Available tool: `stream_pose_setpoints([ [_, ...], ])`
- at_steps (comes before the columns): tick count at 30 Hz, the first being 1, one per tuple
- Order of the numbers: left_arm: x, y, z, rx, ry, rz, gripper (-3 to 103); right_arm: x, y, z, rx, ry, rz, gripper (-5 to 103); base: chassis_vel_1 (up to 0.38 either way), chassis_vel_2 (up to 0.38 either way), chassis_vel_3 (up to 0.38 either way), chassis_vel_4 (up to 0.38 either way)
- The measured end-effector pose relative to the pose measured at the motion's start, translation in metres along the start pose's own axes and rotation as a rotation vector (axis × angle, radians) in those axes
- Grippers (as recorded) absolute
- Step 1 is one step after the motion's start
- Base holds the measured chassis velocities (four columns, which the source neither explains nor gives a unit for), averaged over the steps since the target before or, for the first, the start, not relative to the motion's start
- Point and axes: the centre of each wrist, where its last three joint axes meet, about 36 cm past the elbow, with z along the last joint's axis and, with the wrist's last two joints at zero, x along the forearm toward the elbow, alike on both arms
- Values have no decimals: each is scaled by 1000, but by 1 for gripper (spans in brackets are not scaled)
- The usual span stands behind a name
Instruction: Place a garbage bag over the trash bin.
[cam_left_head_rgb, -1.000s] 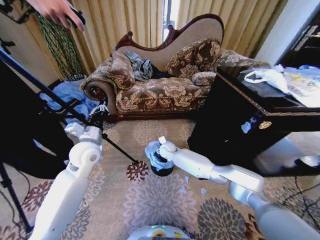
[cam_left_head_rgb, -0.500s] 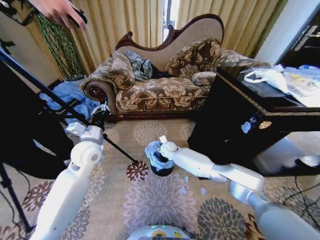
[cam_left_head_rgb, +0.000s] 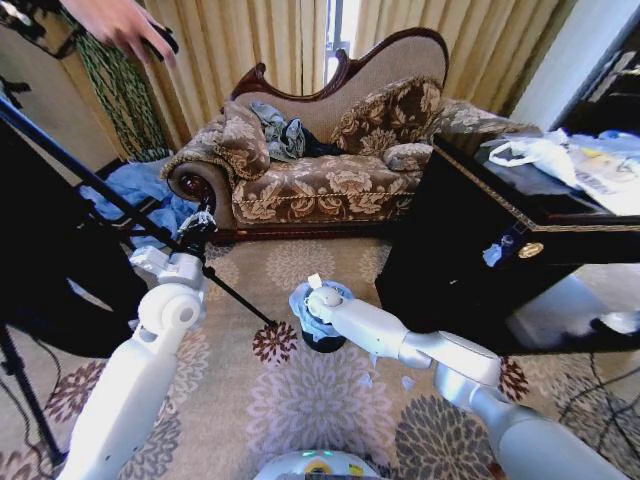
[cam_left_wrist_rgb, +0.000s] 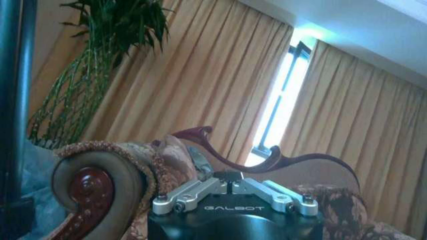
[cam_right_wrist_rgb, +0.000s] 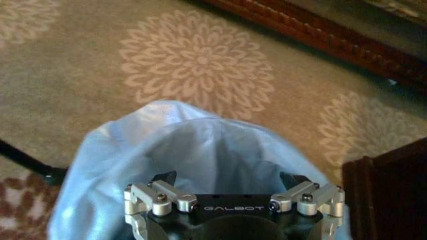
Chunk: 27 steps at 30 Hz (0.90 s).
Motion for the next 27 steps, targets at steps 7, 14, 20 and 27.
stream_pose_setpoints([
  [7, -6, -3, 0, 4, -3, 11, 0, 1, -22, 2, 1, 4, 19, 100, 0, 0, 0, 0],
  [14, -7, -2, 1, 2, 2, 8, 0, -16, -16, 10, 20, -3, 25, 100, 0, 0, 0, 0],
  [20, -7, 2, 2, -2, 2, -1, 0, -26, -7, 20, 29, -7, 16, 100, 0, 0, 0, 0],
  [27, -8, 5, 4, -5, 7, -4, 0, -25, 0, 23, 25, -25, 7, 100, 0, 0, 0, 0],
])
